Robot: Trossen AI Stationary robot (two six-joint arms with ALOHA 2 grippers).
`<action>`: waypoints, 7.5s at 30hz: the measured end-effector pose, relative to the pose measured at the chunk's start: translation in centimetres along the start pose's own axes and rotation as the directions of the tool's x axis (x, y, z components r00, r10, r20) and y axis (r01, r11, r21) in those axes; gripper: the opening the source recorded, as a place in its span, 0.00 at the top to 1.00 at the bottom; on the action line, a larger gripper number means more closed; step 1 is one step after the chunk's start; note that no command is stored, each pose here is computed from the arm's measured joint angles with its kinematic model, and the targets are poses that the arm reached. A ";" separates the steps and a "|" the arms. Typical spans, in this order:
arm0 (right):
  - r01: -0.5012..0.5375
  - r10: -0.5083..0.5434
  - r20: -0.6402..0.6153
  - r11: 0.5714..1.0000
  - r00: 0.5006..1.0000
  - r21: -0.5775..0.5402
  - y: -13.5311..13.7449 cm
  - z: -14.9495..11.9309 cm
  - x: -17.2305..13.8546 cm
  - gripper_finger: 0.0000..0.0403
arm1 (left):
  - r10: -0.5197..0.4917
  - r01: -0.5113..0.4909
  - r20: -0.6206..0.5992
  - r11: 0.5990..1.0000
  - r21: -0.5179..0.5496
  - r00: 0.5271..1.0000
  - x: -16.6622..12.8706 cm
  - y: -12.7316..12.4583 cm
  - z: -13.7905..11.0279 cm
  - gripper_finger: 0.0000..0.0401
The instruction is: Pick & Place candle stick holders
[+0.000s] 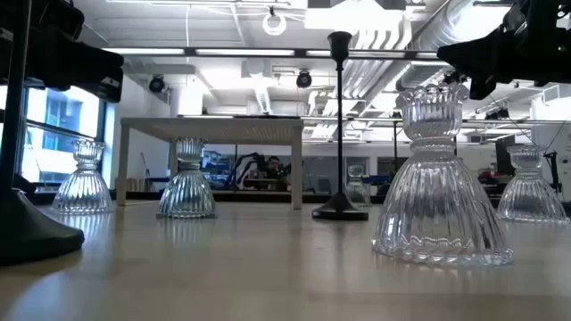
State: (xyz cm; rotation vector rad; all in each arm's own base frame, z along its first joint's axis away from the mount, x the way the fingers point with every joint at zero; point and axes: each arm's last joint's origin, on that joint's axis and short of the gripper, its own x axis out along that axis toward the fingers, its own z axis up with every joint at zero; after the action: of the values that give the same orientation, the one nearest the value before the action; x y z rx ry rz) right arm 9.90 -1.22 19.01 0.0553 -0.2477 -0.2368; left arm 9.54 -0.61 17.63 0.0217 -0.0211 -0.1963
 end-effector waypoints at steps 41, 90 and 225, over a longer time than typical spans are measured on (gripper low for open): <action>0.000 0.000 0.000 1.000 1.000 0.000 0.0 0.0 0.0 1.00 | 0.000 0.000 0.000 1.000 0.000 1.000 0.0 0.0 0.0 1.00; 0.863 -0.795 -0.534 0.457 0.286 -0.218 -2.8 5.1 2.8 0.66 | 0.154 -0.153 0.008 0.987 -0.049 0.988 0.0 0.4 0.0 1.00; 0.386 -0.387 -0.465 0.917 0.796 -0.100 -14.1 13.0 35.3 0.91 | 0.123 -0.123 -0.003 0.992 -0.025 0.992 0.0 0.4 0.0 1.00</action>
State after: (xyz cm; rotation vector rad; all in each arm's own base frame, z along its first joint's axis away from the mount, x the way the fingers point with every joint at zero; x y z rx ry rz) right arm 36.73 -23.71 38.75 0.1633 0.2666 -0.6242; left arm 9.58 -0.26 17.64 -0.0042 -0.0183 -0.0737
